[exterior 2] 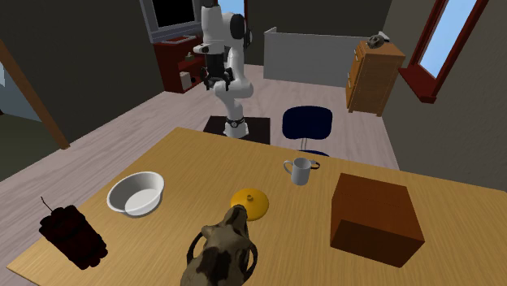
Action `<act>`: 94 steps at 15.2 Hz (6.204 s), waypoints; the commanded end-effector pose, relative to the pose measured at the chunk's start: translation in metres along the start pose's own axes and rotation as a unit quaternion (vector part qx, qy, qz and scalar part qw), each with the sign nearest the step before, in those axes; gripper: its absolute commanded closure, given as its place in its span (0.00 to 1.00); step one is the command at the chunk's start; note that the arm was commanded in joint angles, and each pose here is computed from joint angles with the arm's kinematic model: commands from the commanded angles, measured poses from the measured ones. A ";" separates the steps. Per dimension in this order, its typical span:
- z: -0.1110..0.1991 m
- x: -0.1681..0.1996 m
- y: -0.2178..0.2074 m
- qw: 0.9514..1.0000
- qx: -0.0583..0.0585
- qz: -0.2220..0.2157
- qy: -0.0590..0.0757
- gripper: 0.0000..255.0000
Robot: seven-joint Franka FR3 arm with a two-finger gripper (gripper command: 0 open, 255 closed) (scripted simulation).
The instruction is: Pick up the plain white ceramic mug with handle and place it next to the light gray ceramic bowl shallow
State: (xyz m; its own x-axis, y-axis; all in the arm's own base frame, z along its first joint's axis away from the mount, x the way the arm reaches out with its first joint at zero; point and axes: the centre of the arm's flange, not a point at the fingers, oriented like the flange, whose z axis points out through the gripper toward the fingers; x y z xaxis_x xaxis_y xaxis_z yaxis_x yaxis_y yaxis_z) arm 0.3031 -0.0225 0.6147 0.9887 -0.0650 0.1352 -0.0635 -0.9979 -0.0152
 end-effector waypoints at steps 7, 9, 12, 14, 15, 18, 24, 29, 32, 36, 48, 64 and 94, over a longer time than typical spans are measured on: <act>0.033 0.038 -0.066 1.000 -0.003 -0.004 -0.022 0.00; 0.044 0.050 -0.088 1.000 -0.004 -0.006 -0.029 0.00; 0.062 0.068 -0.121 0.999 -0.005 -0.008 -0.040 0.00; 0.074 0.080 -0.143 0.999 -0.006 -0.010 -0.047 0.00; 0.080 0.085 -0.154 0.999 -0.007 -0.010 -0.051 0.00; 0.098 0.102 -0.187 0.998 -0.008 -0.012 -0.062 0.00; 0.137 0.134 -0.253 0.996 -0.011 -0.017 -0.084 0.00; 0.170 0.159 -0.309 0.994 -0.014 -0.020 -0.102 0.00; 0.191 0.173 -0.342 0.993 -0.015 -0.023 -0.113 0.00; 0.219 0.191 -0.386 0.991 -0.017 -0.026 -0.127 0.00; 0.292 0.211 -0.459 0.988 -0.020 -0.030 -0.152 0.00; 0.305 0.207 -0.458 0.988 -0.020 -0.030 -0.152 1.00; 0.169 0.225 -0.461 0.988 -0.020 -0.030 -0.152 1.00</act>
State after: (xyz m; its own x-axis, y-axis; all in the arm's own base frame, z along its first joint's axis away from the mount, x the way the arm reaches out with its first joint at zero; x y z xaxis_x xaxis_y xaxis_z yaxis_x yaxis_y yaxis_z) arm 0.5776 0.4244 0.4801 0.9858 -0.0058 -0.1677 -0.0018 -0.9997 0.0241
